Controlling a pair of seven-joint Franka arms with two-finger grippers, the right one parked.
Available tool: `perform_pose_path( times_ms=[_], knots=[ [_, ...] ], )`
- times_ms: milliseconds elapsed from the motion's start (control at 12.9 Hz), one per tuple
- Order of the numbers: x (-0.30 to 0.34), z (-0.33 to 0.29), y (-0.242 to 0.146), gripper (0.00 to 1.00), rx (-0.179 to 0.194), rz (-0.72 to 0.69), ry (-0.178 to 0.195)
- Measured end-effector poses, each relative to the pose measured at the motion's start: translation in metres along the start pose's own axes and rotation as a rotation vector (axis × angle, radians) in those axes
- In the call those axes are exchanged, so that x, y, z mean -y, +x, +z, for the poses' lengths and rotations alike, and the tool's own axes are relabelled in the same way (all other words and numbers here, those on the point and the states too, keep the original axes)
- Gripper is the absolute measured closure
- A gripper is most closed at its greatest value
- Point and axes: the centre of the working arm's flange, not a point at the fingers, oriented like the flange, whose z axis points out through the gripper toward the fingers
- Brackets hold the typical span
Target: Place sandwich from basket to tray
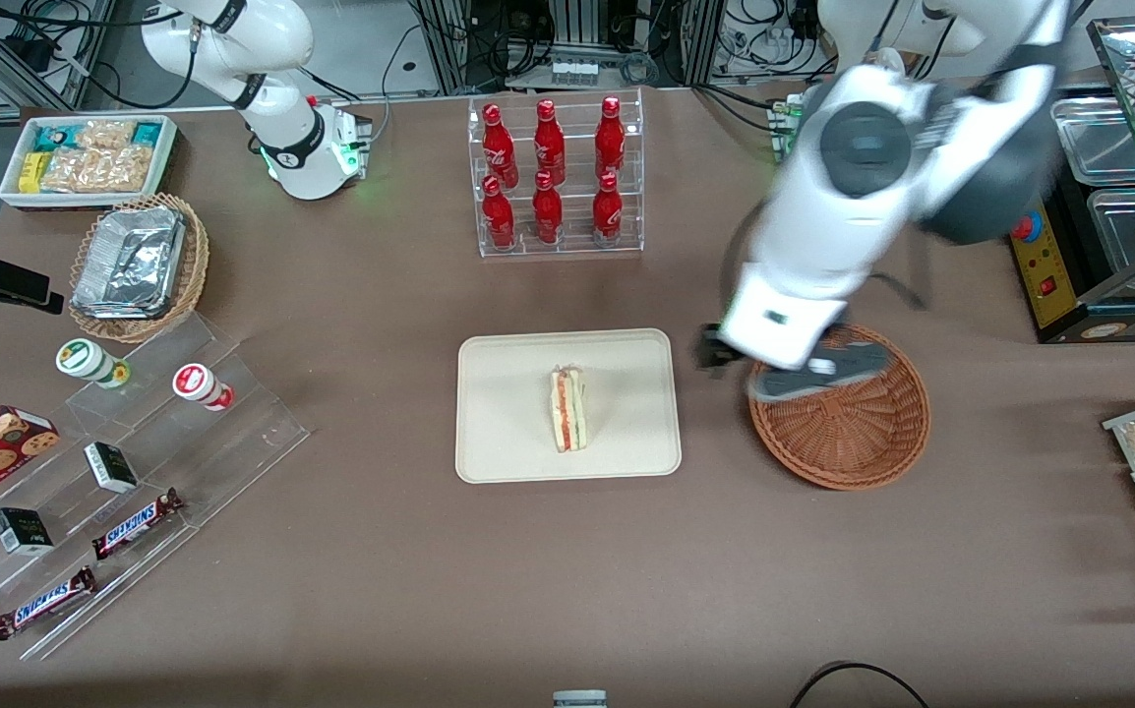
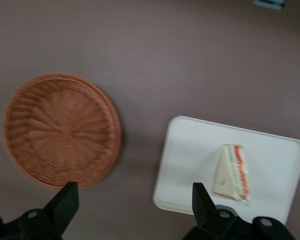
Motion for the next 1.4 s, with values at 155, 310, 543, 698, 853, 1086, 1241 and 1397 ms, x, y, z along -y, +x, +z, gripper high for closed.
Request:
perform_pose_path(
  times_ms=[155, 310, 543, 698, 853, 1086, 1241, 1397],
  knots=[
    [0.054, -0.005, 0.022, 0.0, 0.007, 0.044, 0.016],
    [0.102, 0.0, 0.033, 0.0, 0.027, 0.108, 0.036],
    [0.159, -0.005, 0.041, 0.0, 0.041, 0.195, 0.032],
    [0.194, -0.016, 0.044, 0.0, 0.051, 0.232, 0.012],
    [0.21, -0.023, 0.044, 0.0, 0.046, 0.243, 0.01],
    [0.207, -0.027, 0.039, 0.0, 0.058, 0.252, 0.013],
    [0.209, -0.036, 0.031, 0.0, 0.065, 0.272, 0.019],
    [0.209, -0.045, 0.023, 0.0, 0.065, 0.297, 0.023]
  ],
)
